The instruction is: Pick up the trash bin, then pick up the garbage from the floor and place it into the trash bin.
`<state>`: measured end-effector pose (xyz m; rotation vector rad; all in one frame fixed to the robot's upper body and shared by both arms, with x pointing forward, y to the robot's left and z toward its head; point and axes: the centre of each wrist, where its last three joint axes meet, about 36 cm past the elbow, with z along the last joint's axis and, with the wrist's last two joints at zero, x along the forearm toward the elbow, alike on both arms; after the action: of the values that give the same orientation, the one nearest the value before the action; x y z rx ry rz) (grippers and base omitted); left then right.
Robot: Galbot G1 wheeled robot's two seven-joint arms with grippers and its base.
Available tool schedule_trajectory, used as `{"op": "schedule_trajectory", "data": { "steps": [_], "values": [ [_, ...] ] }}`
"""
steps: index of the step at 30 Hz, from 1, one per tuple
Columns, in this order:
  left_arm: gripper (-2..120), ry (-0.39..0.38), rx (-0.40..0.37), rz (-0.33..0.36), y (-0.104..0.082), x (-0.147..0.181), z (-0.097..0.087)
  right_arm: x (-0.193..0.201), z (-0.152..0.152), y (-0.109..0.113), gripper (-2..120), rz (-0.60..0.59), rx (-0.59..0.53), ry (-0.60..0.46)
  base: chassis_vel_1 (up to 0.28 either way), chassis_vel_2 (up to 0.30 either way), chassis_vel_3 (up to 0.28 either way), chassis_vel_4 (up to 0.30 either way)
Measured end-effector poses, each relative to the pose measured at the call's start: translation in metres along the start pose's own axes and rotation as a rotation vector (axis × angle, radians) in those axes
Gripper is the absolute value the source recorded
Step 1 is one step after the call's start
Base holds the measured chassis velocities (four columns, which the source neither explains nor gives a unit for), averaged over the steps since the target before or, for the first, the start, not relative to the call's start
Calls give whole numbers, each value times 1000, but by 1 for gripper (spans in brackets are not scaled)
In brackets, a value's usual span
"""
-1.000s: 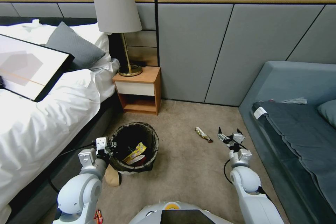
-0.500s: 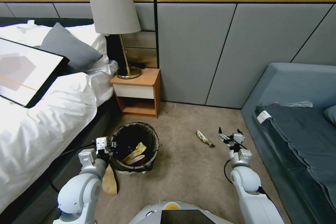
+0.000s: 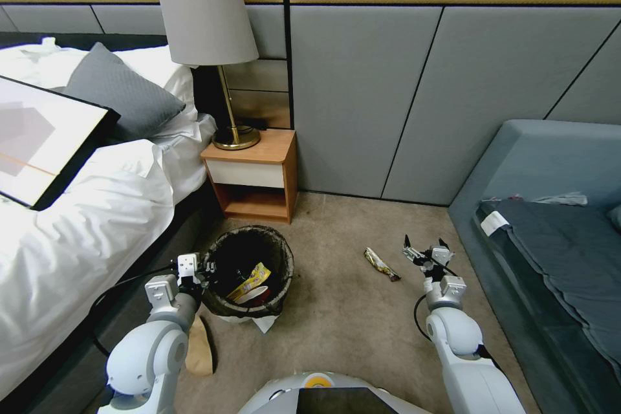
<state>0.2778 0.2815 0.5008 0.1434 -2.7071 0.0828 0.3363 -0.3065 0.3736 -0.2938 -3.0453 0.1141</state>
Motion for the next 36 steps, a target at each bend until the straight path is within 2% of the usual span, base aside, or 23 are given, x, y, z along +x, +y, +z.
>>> {"op": "schedule_trajectory", "data": {
  "steps": [36],
  "values": [
    [4, 0, -1, -1, 0, 0, 0, 0, 0, 0, 100, 0, 0, 0, 0, 0, 0, 0]
  ]
}}
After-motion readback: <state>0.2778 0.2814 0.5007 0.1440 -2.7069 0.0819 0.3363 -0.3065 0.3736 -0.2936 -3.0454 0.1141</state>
